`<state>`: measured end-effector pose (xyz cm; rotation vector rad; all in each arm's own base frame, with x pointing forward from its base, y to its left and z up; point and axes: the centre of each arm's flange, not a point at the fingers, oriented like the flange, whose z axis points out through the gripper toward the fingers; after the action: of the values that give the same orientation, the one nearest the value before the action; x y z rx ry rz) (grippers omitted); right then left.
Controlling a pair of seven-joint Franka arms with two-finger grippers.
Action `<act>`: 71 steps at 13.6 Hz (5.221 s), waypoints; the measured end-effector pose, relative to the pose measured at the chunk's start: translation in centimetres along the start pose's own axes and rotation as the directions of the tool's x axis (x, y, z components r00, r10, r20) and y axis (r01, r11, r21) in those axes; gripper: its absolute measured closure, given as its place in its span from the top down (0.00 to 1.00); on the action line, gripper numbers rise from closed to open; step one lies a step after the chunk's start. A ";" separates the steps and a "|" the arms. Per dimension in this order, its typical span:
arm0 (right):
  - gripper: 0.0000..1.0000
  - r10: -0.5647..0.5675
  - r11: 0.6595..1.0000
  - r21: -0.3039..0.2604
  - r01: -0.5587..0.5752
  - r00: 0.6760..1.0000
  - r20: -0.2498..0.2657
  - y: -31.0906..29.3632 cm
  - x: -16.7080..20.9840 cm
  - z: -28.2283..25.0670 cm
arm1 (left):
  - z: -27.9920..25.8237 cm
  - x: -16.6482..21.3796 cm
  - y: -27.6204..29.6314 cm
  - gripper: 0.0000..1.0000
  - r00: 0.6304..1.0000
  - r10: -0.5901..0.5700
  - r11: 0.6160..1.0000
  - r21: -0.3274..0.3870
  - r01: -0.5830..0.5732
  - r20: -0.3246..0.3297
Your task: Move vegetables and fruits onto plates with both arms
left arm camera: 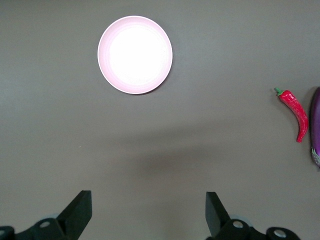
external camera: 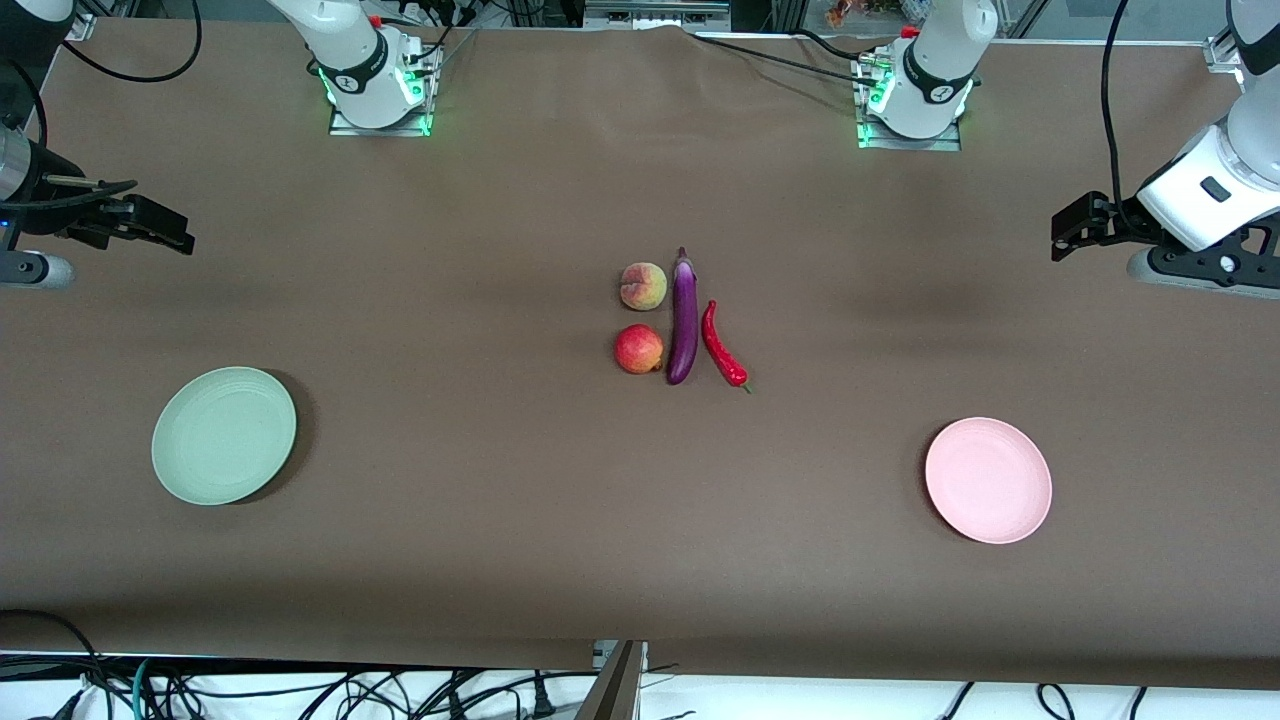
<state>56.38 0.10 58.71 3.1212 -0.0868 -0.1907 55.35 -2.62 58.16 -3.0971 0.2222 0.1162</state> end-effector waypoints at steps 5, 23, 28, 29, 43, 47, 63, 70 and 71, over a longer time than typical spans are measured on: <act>1.00 0.002 1.000 0.000 -0.002 1.000 0.000 0.1 0.0 0.0 | 0.0 0.0 0.0 1.00 1.000 -0.002 1.000 -0.001 0.002 0.002; 1.00 -0.079 0.997 0.002 0.079 0.993 0.093 -4.7 2.7 5.4 | 20.9 9.0 27.9 1.00 0.882 -0.470 0.879 -0.070 0.471 0.039; 1.00 -0.186 0.982 0.002 0.188 0.972 0.141 -12.1 4.7 11.4 | 32.5 8.7 35.4 1.00 0.837 -0.545 0.834 -0.072 0.548 0.049; 1.00 -0.205 0.978 0.003 0.206 0.968 0.145 -13.5 5.0 12.6 | 34.2 8.5 36.0 1.00 0.834 -0.549 0.832 -0.068 0.551 0.052; 1.00 -0.118 0.991 0.081 0.106 0.980 0.159 -39.5 -1.8 24.3 | 37.1 8.6 34.7 0.26 0.852 -0.523 0.852 0.025 0.523 0.022; 1.00 -0.158 0.984 0.097 0.147 0.979 0.127 -43.6 -3.8 26.7 | 29.2 11.0 27.5 0.26 0.889 -0.458 0.885 0.091 0.457 0.000; 1.00 -0.178 0.984 0.041 0.174 0.976 0.124 -52.5 -10.9 37.6 | 31.9 19.1 0.2 0.26 0.990 0.103 0.985 0.150 -0.087 -0.100; 0.84 -0.197 0.980 0.018 0.196 0.975 0.100 -52.5 -10.7 38.9 | 35.7 19.1 -1.2 0.26 0.988 0.138 0.984 0.128 -0.128 -0.075; 0.80 -0.201 0.980 0.017 0.201 0.975 0.094 -52.6 -10.7 38.7 | 35.9 19.1 -0.8 0.26 0.988 0.139 0.984 0.120 -0.130 -0.073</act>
<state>43.88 52.82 20.70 3.1233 0.2294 -0.3424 71.74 -3.13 20.92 -2.9730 0.4252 -0.0184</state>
